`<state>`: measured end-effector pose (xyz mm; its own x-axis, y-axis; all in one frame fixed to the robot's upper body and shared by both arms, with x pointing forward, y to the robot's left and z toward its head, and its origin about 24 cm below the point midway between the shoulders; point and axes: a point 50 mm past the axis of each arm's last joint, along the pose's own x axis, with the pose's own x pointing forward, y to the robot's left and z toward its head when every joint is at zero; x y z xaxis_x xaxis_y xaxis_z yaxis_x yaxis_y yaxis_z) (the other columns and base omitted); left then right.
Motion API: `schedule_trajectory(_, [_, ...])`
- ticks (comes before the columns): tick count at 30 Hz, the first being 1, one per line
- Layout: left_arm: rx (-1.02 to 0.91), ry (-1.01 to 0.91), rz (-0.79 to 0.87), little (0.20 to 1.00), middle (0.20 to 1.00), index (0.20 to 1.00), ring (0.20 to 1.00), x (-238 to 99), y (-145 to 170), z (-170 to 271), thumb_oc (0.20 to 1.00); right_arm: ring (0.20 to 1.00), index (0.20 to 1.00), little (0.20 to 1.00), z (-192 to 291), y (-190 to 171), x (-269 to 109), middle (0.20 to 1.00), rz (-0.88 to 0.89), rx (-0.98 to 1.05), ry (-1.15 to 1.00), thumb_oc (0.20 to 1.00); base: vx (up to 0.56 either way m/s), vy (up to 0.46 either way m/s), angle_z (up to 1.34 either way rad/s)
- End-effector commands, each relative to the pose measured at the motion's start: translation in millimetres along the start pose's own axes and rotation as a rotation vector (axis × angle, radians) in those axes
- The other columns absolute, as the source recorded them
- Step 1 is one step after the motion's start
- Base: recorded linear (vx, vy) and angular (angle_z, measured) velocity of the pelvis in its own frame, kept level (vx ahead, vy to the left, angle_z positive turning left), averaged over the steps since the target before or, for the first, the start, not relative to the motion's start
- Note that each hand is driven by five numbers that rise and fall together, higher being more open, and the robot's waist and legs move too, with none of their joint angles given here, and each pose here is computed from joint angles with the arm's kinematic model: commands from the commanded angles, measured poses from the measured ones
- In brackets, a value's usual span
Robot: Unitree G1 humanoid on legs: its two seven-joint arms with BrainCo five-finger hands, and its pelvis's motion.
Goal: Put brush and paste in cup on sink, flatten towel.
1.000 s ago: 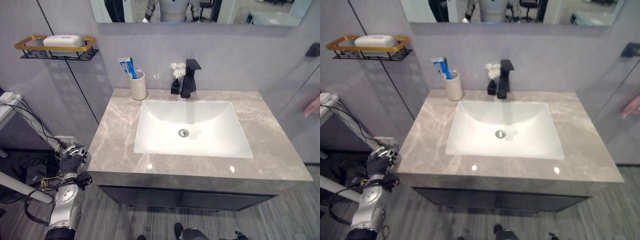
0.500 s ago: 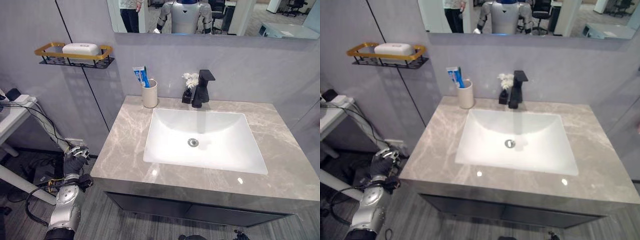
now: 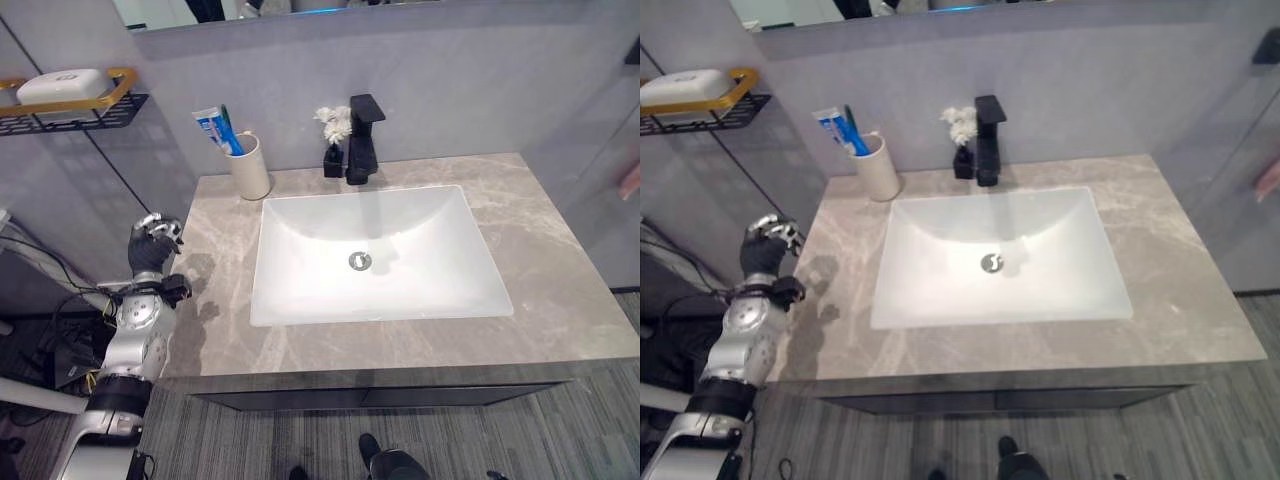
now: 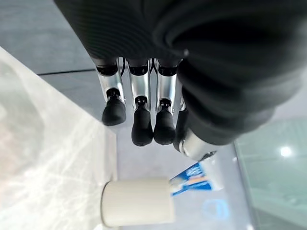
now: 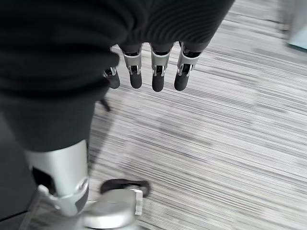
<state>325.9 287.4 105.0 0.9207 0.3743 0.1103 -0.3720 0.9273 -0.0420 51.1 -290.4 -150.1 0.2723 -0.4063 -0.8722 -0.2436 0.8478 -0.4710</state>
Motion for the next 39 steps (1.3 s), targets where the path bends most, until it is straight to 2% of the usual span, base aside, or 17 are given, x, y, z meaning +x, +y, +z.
schedule_trajectory(1, [-0.022,-0.034,0.064,0.200,0.200,0.200,0.200,10.8,14.5,13.8,0.200,1.000,1.000,1.000,-10.8,-1.3,-1.3,1.000,-0.004,-0.031,0.031,1.000,0.04,-0.024,-0.06])
schedule_trajectory(12, [0.038,-0.015,0.136,0.200,0.200,0.200,0.200,30.9,14.2,24.5,0.200,1.000,1.000,1.000,33.4,-3.0,1.3,1.000,-0.007,-0.019,-0.132,1.000,0.00,-0.015,-0.04])
schedule_trajectory(19, [0.112,-0.043,0.241,0.200,0.200,0.200,0.200,46.7,38.5,51.1,0.200,1.000,1.000,1.000,57.3,5.2,-0.9,1.000,0.026,-0.041,-0.229,1.000,-0.02,-0.012,-0.10])
schedule_trajectory(24, [0.144,-0.060,0.316,0.200,0.200,0.200,0.200,55.2,57.5,72.8,0.200,1.000,1.000,1.000,57.3,10.4,-0.9,1.000,0.042,-0.037,-0.223,1.000,-0.03,-0.012,-0.14])
schedule_trajectory(39, [0.180,-0.127,0.389,0.200,0.200,0.200,0.200,66.9,71.9,117.4,0.200,1.000,1.000,1.000,60.3,17.9,-2.6,1.000,0.065,0.012,-0.242,1.000,-0.01,-0.001,0.00])
